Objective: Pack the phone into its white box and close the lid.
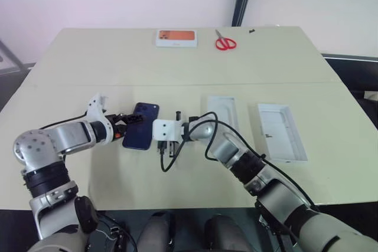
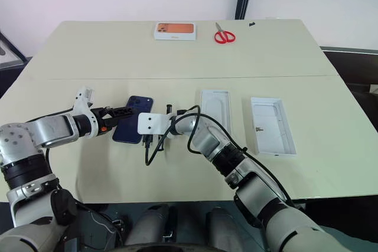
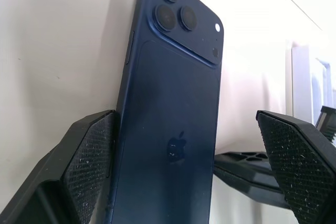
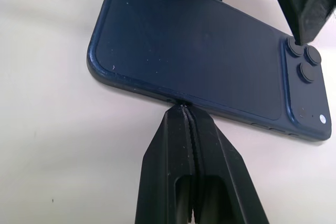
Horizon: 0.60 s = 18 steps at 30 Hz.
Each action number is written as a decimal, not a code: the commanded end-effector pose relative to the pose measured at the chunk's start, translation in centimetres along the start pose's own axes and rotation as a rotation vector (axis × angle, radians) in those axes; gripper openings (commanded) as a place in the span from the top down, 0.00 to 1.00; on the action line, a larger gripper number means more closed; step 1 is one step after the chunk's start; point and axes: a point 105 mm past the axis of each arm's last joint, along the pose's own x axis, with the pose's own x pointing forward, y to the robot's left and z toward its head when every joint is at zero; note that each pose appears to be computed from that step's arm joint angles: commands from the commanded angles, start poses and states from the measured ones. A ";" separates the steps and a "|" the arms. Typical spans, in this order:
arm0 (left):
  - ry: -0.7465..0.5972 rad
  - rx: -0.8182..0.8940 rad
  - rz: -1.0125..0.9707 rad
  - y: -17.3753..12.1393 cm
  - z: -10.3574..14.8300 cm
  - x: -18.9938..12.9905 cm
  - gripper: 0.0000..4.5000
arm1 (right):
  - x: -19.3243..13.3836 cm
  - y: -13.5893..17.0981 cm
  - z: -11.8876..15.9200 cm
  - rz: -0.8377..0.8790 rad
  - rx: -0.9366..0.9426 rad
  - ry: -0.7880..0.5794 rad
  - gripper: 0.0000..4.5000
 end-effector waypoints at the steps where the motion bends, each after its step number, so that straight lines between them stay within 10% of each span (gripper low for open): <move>1: 0.125 0.039 -0.174 -2.9 -2.5 0.8 0.00 | 0.3 0.1 1.6 -0.001 -0.036 -0.046 0.99; 18: 0.036 -0.053 -0.074 -1.0 -0.8 -0.5 0.00 | -0.1 0.3 1.4 0.014 -0.057 -0.048 0.99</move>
